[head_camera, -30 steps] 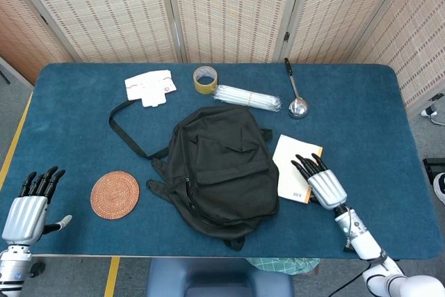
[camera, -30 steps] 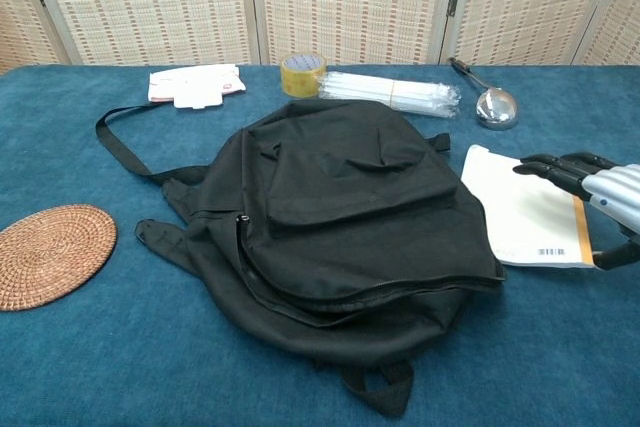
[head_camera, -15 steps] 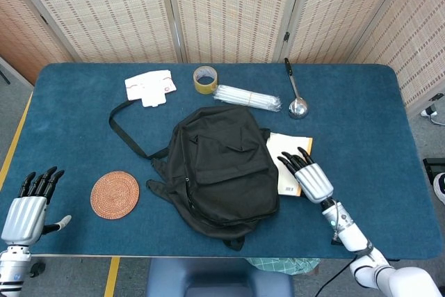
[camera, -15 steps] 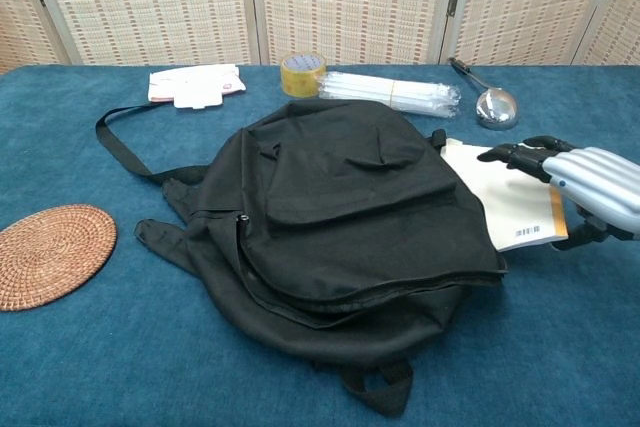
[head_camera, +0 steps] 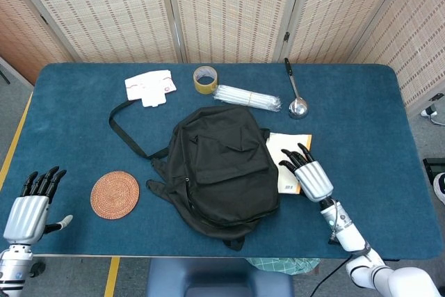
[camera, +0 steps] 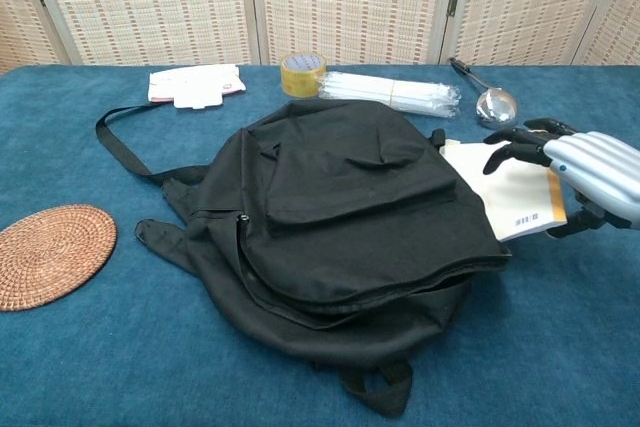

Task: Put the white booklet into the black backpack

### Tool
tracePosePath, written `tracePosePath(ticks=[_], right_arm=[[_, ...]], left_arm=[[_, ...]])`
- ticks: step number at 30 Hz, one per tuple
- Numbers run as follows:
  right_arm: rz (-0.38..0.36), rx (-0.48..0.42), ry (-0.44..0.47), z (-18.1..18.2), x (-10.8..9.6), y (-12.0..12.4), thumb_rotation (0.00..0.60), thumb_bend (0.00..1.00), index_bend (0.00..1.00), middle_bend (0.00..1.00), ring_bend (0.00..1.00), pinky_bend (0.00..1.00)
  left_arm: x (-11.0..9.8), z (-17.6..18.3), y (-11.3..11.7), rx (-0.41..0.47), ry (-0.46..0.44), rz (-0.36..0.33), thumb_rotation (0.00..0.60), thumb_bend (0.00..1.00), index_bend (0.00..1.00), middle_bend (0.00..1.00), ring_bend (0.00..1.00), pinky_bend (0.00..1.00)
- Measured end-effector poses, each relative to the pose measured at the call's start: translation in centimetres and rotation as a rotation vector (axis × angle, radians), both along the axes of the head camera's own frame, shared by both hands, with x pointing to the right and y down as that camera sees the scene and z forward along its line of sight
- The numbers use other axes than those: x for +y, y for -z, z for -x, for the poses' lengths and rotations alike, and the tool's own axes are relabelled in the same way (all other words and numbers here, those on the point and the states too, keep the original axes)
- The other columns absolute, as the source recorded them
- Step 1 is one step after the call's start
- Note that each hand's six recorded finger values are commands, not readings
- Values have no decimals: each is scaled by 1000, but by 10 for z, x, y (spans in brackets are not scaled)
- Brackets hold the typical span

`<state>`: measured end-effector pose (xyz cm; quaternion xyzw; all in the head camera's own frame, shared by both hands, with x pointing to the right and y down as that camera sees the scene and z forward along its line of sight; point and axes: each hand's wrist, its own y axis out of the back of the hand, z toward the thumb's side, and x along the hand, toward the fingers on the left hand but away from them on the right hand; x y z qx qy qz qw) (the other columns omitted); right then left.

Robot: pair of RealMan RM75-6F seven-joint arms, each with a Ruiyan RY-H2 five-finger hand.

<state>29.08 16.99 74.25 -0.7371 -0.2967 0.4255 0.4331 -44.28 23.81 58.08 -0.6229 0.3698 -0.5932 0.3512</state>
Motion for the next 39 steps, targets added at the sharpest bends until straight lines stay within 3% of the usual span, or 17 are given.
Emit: tracePosePath(ticks=[12, 18, 22, 27, 39], right_arm=[[-7, -1, -9, -4, 1, -1, 600, 314, 541, 294, 282, 119], [-14, -4, -8, -6, 0, 0, 600, 314, 610, 334, 314, 148], [-27, 1, -7, -9, 0, 2, 600, 320, 642, 353, 330, 157], [-47, 3, -14, -15, 0, 7, 600, 422, 671, 371, 347, 175], [-165, 19, -31, -45, -9, 37, 600, 569, 716, 390, 377, 216]], left_arm=[[-1, -3, -1, -3, -9, 6, 600, 215, 128, 99, 137, 69], [-1, -4, -2, -4, -12, 16, 600, 272, 128, 99, 137, 65], [-1, -6, -2, -2, -21, 21, 600, 362, 128, 99, 134, 62], [-2, -9, -3, 16, -39, 44, 600, 484, 133, 99, 119, 54], [-26, -30, -2, 69, -150, 37, 600, 542, 147, 98, 119, 53]])
